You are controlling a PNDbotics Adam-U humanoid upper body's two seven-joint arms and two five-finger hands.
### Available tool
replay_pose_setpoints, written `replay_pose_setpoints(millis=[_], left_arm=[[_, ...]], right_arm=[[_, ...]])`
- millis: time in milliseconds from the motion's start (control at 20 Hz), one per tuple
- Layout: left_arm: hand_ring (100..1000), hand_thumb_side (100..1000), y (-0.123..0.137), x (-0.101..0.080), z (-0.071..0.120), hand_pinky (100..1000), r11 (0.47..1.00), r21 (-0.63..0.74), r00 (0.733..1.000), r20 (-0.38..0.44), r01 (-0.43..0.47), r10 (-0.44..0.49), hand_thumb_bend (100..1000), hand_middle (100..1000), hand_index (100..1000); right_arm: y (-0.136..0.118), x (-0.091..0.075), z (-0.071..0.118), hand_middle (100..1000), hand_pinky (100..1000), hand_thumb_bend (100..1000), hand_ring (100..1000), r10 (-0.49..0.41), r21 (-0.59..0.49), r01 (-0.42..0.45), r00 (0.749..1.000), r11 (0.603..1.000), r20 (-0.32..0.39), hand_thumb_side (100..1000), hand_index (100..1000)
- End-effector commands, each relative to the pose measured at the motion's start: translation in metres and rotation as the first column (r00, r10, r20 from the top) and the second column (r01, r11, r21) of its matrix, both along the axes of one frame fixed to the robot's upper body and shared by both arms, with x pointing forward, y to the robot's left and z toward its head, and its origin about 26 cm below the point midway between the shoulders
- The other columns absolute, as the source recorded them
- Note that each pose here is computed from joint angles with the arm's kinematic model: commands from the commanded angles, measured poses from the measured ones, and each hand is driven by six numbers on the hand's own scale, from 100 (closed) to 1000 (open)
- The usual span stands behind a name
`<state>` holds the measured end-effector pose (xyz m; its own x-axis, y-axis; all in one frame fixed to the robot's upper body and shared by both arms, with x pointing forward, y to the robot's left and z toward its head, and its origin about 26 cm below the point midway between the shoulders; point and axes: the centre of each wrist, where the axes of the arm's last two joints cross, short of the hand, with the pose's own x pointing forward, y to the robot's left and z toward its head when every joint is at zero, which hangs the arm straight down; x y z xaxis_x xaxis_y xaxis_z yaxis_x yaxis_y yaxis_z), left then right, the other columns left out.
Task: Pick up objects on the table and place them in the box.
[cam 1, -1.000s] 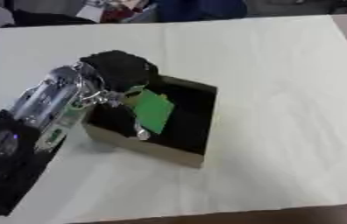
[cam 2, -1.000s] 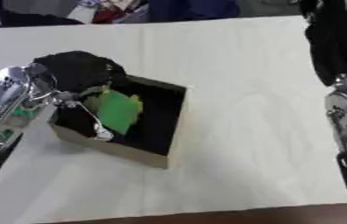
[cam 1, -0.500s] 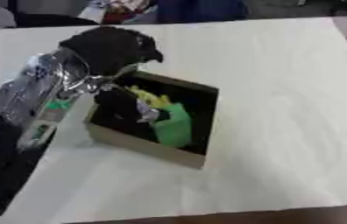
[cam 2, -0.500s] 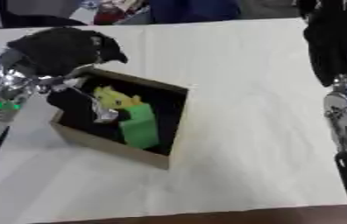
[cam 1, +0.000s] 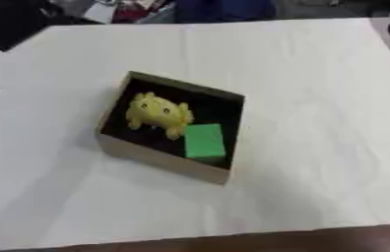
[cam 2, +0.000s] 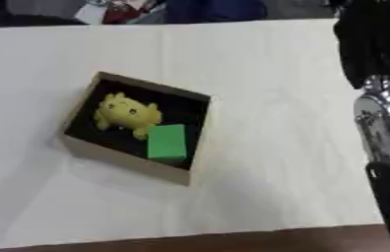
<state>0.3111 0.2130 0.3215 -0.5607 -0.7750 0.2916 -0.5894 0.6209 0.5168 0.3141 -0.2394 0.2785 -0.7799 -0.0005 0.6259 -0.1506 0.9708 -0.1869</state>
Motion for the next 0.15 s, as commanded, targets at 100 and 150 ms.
replay_pose_setpoints(millis=[100, 150], left_arm=[[735, 998, 0.029, -0.005, 0.002, 451, 0.974, -0.226, 0.992, 0.127, 0.026, 0.003, 529, 689, 853], [733, 998, 0.036, -0.005, -0.002, 449, 0.964, -0.264, 0.99, 0.144, 0.035, 0.003, 527, 687, 853]], right_arm=[[-0.003, -0.005, 0.009, 604, 995, 100, 858, -0.004, 0.007, 0.004, 0.999, 1.0, 0.043, 922, 929], [-0.003, -0.005, 0.009, 604, 994, 100, 858, -0.007, 0.009, 0.007, 0.999, 1.0, 0.045, 921, 929]])
